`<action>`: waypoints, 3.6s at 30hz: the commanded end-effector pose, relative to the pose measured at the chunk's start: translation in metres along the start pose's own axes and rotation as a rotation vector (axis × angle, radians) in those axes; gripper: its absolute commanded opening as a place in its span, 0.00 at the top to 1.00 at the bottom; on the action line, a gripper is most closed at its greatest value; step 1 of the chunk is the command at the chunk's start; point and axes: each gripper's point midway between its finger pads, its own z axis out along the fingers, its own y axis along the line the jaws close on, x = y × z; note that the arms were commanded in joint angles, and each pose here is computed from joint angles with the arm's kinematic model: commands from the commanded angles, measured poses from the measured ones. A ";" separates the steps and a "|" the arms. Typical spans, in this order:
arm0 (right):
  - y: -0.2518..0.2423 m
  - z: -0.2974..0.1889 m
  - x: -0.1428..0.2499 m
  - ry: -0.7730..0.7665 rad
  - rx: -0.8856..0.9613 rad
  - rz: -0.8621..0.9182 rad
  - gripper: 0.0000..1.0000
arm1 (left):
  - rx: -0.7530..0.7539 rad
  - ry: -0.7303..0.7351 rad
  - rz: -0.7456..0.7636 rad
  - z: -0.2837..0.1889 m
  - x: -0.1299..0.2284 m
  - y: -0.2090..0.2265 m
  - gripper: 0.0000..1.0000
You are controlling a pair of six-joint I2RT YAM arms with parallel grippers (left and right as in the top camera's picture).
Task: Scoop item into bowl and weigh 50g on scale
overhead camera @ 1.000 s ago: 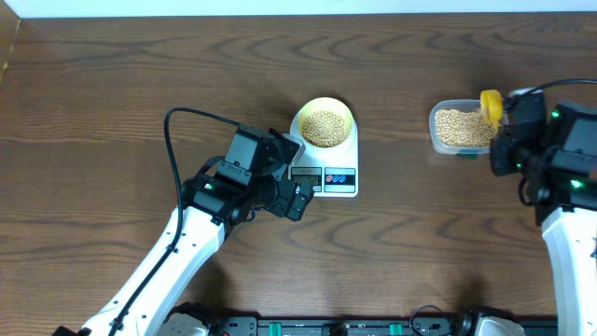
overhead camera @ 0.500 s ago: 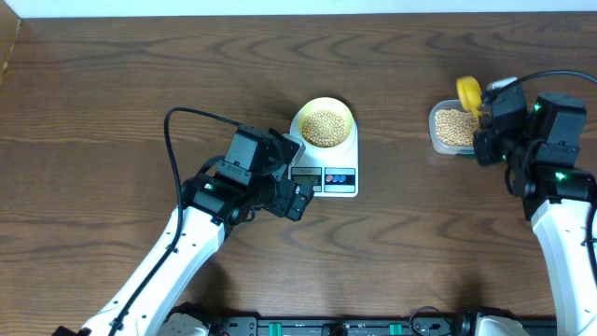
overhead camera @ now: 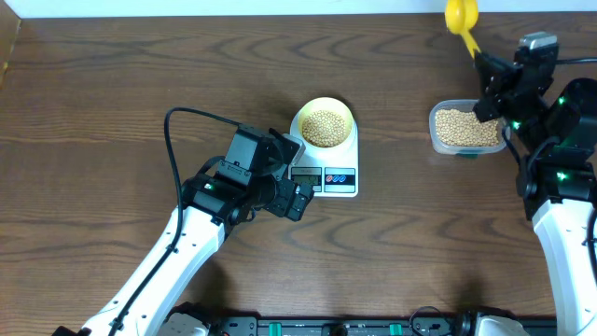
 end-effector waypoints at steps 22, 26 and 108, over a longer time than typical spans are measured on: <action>-0.161 -0.083 -0.061 -0.377 0.428 0.371 0.99 | 0.009 -0.005 0.012 -0.001 -0.004 -0.002 0.02; -0.162 -0.083 -0.083 -0.470 0.400 0.297 0.99 | 0.009 -0.006 0.012 -0.001 -0.004 -0.002 0.02; 0.160 0.057 0.201 0.565 -0.281 -0.420 0.99 | 0.009 -0.006 0.012 -0.001 -0.004 -0.002 0.02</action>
